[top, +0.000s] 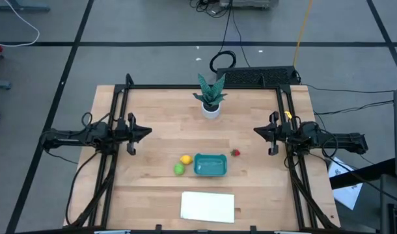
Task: Pick and placing Produce into tupperware
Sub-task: Put the yellow lemon into the green bin
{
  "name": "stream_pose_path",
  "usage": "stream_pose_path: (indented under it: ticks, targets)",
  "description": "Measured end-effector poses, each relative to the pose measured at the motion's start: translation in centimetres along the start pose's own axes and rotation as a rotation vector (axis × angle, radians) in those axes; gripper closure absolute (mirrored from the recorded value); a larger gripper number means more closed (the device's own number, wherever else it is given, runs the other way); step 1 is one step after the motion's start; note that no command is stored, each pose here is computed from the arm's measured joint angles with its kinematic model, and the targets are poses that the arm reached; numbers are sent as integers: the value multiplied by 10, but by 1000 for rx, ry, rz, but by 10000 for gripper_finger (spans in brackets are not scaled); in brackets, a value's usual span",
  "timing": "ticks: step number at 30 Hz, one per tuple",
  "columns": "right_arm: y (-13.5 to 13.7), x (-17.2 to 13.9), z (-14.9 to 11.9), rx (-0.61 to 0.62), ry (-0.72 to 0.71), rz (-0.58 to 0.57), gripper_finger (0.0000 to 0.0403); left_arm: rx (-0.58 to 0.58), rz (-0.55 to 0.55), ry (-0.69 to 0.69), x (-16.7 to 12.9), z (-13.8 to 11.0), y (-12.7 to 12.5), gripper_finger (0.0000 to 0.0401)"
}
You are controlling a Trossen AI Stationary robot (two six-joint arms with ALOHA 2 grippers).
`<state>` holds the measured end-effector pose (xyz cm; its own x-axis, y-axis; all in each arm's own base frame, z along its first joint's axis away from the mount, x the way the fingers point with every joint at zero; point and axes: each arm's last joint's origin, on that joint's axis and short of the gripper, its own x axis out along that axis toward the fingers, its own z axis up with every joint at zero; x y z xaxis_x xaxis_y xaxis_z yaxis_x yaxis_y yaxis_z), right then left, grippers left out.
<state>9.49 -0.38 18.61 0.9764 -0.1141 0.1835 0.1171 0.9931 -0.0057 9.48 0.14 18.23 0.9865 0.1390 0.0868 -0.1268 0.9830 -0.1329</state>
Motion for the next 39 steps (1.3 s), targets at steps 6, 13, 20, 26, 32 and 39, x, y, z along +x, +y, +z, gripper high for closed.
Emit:
stream_pose_path:
  ticks: [6, 13, 20, 26, 32, 39]
  targets:
    - [0, 0, 0, -3, 0, 0, 403, 5, -36, -8, 0, 1, -1, 371]
    - [0, 0, 1, -4, -7, 0, 403, 52, -27, -77, 0, 8, -1, 371]
    - [0, 0, 1, -4, -6, -1, 403, 51, -20, -75, 0, 7, -1, 371]
    - [0, 0, 1, -4, -6, 0, 403, 57, 7, -75, 0, 7, 0, 371]
    - [0, 0, 0, -4, -1, 0, 403, 122, 10, -73, 0, 7, 0, 371]
    - [0, 0, 0, -5, 1, 0, 403, 99, 10, -70, 0, 7, 0, 371]
